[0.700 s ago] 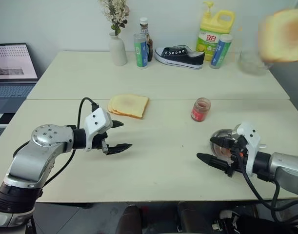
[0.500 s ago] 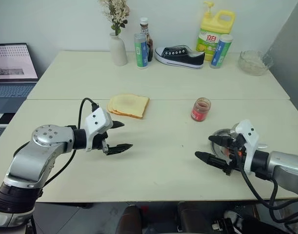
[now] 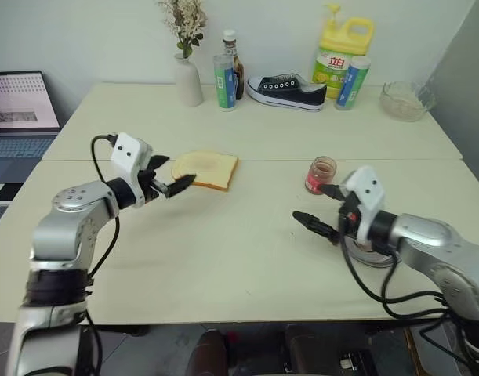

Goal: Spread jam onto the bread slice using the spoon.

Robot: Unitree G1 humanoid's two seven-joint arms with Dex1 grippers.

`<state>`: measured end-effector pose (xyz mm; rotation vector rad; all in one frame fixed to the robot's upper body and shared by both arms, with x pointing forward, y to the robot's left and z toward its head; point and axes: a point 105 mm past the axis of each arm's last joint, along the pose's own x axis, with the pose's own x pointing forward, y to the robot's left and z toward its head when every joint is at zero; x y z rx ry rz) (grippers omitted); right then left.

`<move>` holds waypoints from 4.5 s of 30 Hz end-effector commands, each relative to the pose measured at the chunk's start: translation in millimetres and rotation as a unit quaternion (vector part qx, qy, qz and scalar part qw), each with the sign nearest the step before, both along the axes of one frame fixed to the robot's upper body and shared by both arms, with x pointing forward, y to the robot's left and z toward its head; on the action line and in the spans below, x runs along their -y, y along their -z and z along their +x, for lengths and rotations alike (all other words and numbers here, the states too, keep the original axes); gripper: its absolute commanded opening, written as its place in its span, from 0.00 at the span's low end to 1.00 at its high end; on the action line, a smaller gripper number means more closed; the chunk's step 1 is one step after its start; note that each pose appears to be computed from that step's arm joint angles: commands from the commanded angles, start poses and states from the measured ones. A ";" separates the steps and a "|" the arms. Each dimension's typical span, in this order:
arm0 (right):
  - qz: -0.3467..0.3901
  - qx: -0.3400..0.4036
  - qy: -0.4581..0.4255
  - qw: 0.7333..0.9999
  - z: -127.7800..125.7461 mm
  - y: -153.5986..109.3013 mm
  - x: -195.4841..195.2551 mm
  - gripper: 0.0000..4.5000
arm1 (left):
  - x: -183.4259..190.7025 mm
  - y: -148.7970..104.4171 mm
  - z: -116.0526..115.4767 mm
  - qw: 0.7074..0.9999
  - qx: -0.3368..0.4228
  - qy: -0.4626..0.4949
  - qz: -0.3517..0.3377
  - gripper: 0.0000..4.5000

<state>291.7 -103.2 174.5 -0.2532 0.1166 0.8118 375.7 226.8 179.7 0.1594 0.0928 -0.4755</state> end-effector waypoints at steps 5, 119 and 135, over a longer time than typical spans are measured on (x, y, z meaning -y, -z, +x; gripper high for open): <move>0.039 0.033 -0.080 0.995 4.2 -14.4 -44.0 0.99 | -1.1 4.5 39.4 0.993 0.030 -0.082 -0.075 1.00; 0.040 -0.090 -0.101 0.990 -87.3 -25.2 18.6 1.00 | 132.7 -18.8 -85.7 0.852 -0.064 0.511 0.090 0.00; 0.038 -0.116 -0.050 0.991 -92.2 -10.3 19.3 1.00 | 172.6 53.6 -9.7 0.844 0.065 0.443 0.297 0.00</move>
